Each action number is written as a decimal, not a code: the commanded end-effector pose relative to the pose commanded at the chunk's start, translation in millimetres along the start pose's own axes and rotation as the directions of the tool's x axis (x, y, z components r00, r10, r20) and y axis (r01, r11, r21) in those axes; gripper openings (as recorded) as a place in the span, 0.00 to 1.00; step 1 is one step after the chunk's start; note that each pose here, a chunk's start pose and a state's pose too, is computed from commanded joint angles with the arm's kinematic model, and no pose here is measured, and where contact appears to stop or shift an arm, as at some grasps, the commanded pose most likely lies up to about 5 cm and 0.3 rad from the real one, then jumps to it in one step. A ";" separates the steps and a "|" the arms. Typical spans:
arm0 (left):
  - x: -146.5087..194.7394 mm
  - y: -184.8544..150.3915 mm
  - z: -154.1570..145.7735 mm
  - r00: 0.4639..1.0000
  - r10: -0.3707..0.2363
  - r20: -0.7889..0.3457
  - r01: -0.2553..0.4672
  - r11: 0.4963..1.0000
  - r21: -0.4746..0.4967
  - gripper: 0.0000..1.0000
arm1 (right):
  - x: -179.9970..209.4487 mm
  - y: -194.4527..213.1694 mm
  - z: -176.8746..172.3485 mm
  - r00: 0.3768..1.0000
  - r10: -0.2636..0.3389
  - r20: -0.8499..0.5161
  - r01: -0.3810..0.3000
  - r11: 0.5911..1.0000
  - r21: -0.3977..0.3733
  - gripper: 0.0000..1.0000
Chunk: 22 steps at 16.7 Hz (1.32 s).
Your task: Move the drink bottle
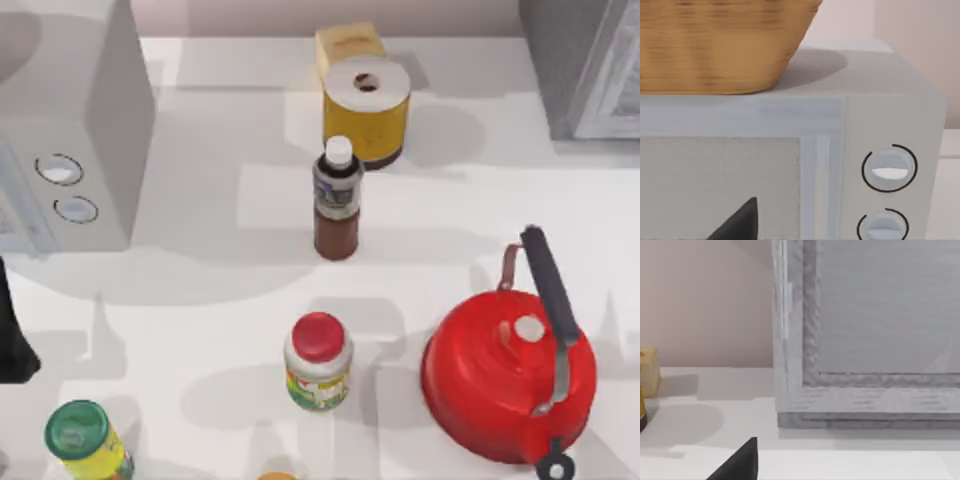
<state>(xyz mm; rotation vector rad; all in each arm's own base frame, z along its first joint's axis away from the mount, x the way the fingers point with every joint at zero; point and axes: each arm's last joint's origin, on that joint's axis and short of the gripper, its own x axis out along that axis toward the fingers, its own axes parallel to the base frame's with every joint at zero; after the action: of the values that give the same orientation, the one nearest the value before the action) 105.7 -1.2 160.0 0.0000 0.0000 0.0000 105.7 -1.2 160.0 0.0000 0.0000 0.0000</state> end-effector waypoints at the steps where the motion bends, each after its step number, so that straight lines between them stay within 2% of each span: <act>1: 0.0 0.0 0.0 1.000 0.000 0.000 0.000 1.000 0.000 1.00 | 0.0 0.0 0.0 1.000 0.000 0.000 0.000 1.000 0.000 1.00; 3: 0.0 0.0 0.0 1.000 0.000 0.000 0.000 1.000 0.000 1.00 | 0.1 0.7 2.2 1.000 0.008 -0.003 -0.008 1.000 -0.001 1.00; 6: 0.0 0.0 0.0 1.000 0.000 0.000 0.000 1.000 0.000 1.00 | 2.4 6.0 21.9 0.998 0.068 -0.018 -0.068 0.998 -0.008 1.00; 11: 0.0 0.0 0.0 1.000 0.000 0.000 0.000 1.000 0.000 1.00 | 30.9 28.3 74.6 0.961 0.246 -0.127 -0.251 0.968 -0.024 1.00; 14: 0.0 0.0 0.0 1.000 0.000 0.000 0.000 1.000 0.000 1.00 | 74.0 58.1 90.2 0.886 0.368 -0.281 -0.391 0.920 -0.029 1.00; 17: 0.0 0.0 0.0 1.000 0.000 0.000 0.000 1.000 0.000 1.00 | 117.3 97.0 90.2 0.789 0.458 -0.409 -0.512 0.858 -0.027 1.00; 22: 0.0 0.0 0.0 1.000 0.000 0.000 0.000 1.000 0.000 1.00 | 173.7 165.7 66.6 0.639 0.535 -0.553 -0.651 0.759 -0.019 1.00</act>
<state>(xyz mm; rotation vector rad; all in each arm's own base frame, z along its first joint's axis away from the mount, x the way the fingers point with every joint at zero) 105.7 -1.2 160.0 0.0000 0.0000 0.0000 279.4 164.5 226.6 -0.2258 0.5545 0.6830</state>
